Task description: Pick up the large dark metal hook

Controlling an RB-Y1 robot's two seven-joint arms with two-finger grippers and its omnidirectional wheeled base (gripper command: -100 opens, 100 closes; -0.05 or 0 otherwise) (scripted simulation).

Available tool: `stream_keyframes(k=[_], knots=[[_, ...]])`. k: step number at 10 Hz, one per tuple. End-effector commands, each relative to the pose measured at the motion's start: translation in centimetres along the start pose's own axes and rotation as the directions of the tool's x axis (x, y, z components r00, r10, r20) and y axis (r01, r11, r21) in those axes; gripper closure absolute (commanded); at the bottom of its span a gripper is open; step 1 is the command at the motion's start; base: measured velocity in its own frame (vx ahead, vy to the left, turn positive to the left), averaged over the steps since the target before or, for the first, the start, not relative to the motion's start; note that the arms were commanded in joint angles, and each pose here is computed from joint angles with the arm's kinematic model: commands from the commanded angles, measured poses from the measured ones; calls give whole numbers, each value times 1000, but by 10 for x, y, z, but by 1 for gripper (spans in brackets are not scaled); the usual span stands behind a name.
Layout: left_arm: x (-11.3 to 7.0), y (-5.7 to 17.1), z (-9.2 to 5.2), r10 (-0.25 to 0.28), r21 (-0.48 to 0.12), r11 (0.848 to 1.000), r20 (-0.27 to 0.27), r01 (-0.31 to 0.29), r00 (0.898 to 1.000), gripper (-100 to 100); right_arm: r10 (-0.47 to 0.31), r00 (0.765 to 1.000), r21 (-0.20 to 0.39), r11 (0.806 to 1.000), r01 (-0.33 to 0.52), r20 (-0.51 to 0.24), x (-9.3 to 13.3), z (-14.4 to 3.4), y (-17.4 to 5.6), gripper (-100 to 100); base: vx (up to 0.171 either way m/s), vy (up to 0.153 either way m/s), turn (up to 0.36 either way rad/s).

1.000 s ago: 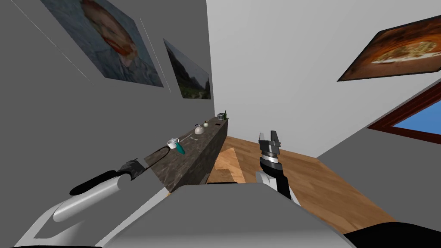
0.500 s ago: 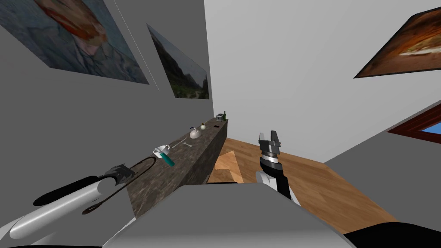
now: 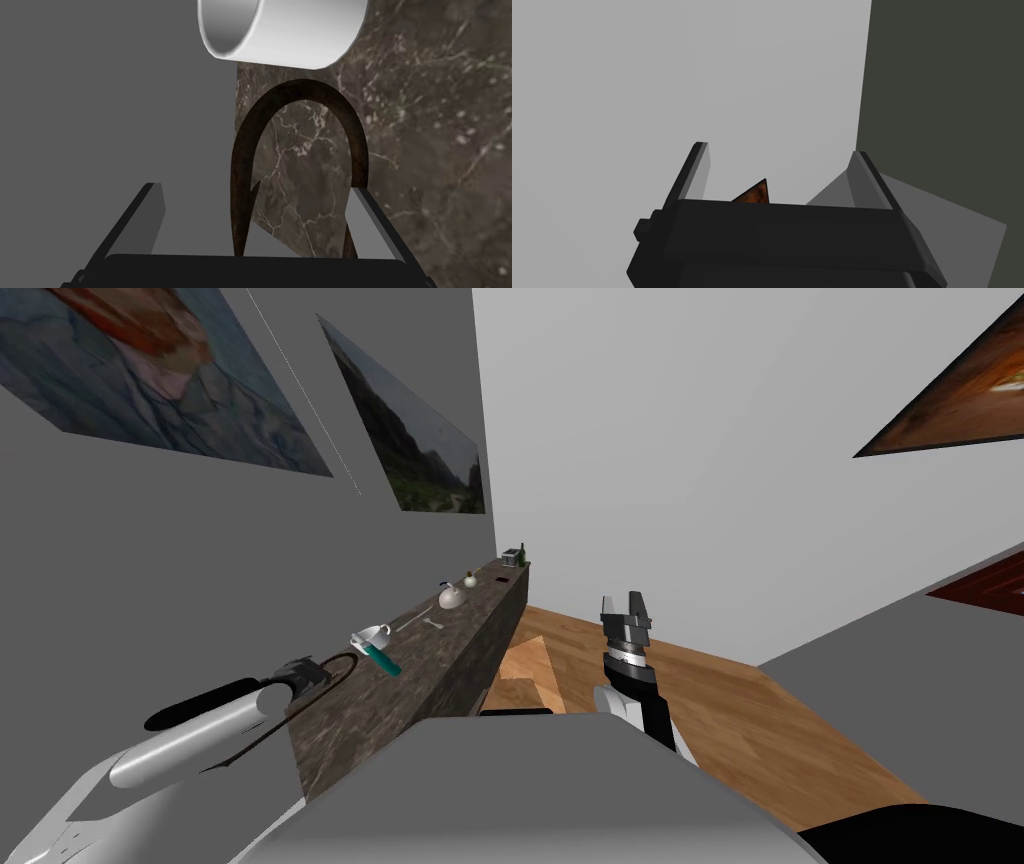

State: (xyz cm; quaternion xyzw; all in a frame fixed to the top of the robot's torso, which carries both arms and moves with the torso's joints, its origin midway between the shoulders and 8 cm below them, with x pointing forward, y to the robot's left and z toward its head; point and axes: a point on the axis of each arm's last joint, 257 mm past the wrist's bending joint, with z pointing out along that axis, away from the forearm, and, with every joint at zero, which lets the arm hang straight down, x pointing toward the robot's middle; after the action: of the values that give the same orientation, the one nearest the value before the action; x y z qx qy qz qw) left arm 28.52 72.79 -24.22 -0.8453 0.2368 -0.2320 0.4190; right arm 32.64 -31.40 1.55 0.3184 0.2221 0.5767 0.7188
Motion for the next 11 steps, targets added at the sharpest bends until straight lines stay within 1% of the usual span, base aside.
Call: stream_keyframes(k=[1,2,3,4,5,6,7,8,9,10,11], knots=[[29,-9,13,5,15,1000,-46,-4,999,-100,0,1000,0,1000,0,0,0,0,0,0,-44,-20,66],[40,0,20,4,-7,1000,-59,-4,998,-100,0,1000,0,1000,0,0,0,0,0,0,-54,-23,34],[31,9,24,-6,-27,1000,-43,5,999,-100,0,1000,0,1000,0,0,0,0,0,0,-28,-11,-3],[27,13,26,-10,-36,999,-35,9,999,-100,0,1000,0,1000,0,0,0,0,0,0,0,0,0],[62,-10,34,10,6,1000,-92,-10,996,-100,0,1000,0,1000,0,0,0,0,0,0,-44,-22,57],[67,1,41,5,-20,1000,-95,-7,995,-100,0,1000,0,1000,0,0,0,0,0,0,-52,-27,43],[54,15,46,-8,-49,999,-70,5,998,-100,0,1000,0,1000,0,0,0,0,0,0,-23,-12,2],[84,-7,54,9,-11,1000,-115,-10,993,-100,0,1000,0,1000,0,0,0,0,0,0,-50,-23,73],[81,11,63,0,-52,999,-101,-5,995,-100,0,1000,0,1000,0,0,0,0,0,0,-51,-21,35],[75,16,65,-6,-64,998,-89,0,996,-100,0,1000,0,1000,0,0,0,0,0,0,-22,-7,-13],[97,-8,70,12,-21,1000,-123,-15,992,-100,0,1000,0,1000,0,0,0,0,0,0,-48,-24,74]])
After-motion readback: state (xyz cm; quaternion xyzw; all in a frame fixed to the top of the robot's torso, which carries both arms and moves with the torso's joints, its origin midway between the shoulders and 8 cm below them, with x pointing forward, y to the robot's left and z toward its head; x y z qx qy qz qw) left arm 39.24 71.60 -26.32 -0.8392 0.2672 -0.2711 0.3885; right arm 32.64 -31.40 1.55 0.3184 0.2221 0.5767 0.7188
